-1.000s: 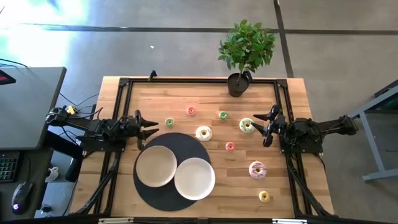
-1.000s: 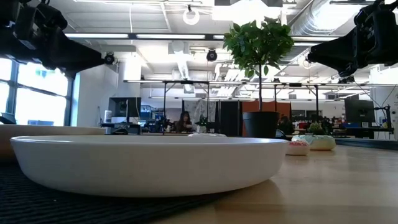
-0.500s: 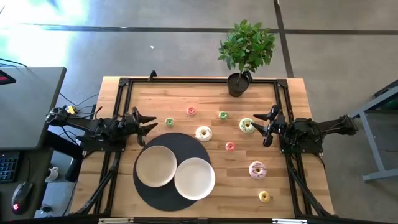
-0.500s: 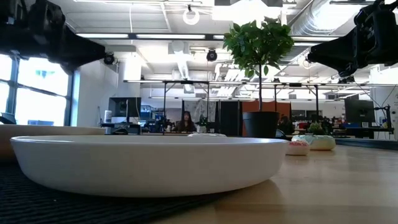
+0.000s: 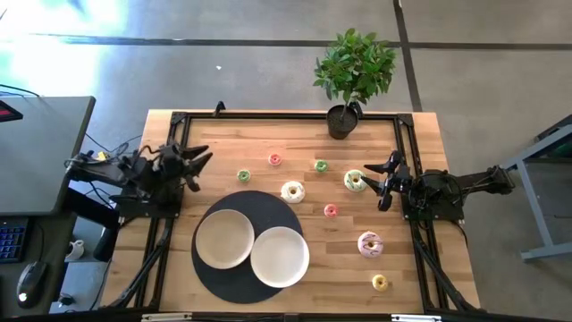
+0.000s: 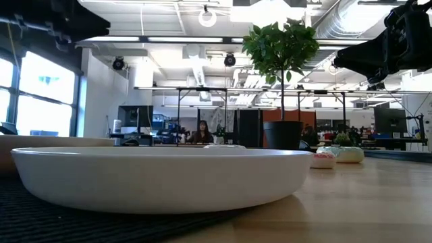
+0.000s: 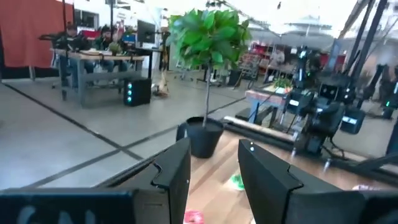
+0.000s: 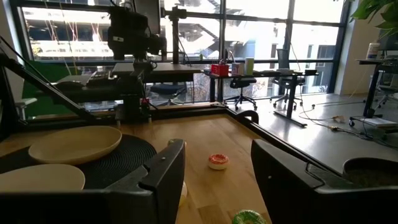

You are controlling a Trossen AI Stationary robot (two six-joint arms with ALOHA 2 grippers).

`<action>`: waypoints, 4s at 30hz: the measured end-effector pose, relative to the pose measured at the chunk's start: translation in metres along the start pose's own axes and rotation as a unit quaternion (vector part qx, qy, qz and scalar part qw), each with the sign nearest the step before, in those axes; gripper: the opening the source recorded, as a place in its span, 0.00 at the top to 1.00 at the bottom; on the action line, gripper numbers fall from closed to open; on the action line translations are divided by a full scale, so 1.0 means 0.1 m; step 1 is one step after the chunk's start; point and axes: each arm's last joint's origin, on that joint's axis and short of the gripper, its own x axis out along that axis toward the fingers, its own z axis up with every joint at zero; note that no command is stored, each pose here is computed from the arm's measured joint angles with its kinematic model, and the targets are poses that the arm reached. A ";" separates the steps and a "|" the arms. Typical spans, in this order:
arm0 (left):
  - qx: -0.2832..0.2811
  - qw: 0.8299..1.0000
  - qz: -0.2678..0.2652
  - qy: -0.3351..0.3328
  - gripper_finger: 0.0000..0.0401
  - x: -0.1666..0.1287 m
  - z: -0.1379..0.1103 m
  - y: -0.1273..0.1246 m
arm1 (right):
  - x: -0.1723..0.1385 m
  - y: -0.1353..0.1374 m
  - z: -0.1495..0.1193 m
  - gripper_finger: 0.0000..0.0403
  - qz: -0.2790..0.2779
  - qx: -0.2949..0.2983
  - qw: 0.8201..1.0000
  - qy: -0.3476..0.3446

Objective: Pick & Place donuts
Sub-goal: Put the left small green donut on the left white plate

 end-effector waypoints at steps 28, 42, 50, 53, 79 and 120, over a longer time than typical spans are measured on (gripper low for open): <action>0.079 0.992 -0.031 0.090 0.67 -0.02 0.10 -0.01 | 0.00 0.03 -0.01 0.54 0.059 -0.056 0.997 -0.001; 0.063 0.991 -0.064 0.099 0.67 -0.02 0.09 -0.03 | 0.00 0.00 0.08 0.55 -0.002 -0.001 0.999 -0.039; 0.085 0.991 -0.041 0.089 0.67 -0.02 0.10 -0.02 | -0.01 -0.06 0.17 0.56 -0.089 0.023 0.993 -0.068; 0.088 0.992 -0.028 0.087 0.64 -0.02 0.11 -0.01 | 0.00 -0.04 0.26 0.56 -0.062 0.023 0.995 -0.075; 0.060 0.975 0.066 0.203 0.37 0.48 -0.37 -0.49 | 1.01 0.45 0.09 0.54 0.045 -0.067 0.970 0.227; 0.029 0.879 0.143 0.453 0.94 1.32 -1.33 -0.49 | 1.33 0.14 0.30 0.54 0.022 -0.128 0.967 0.221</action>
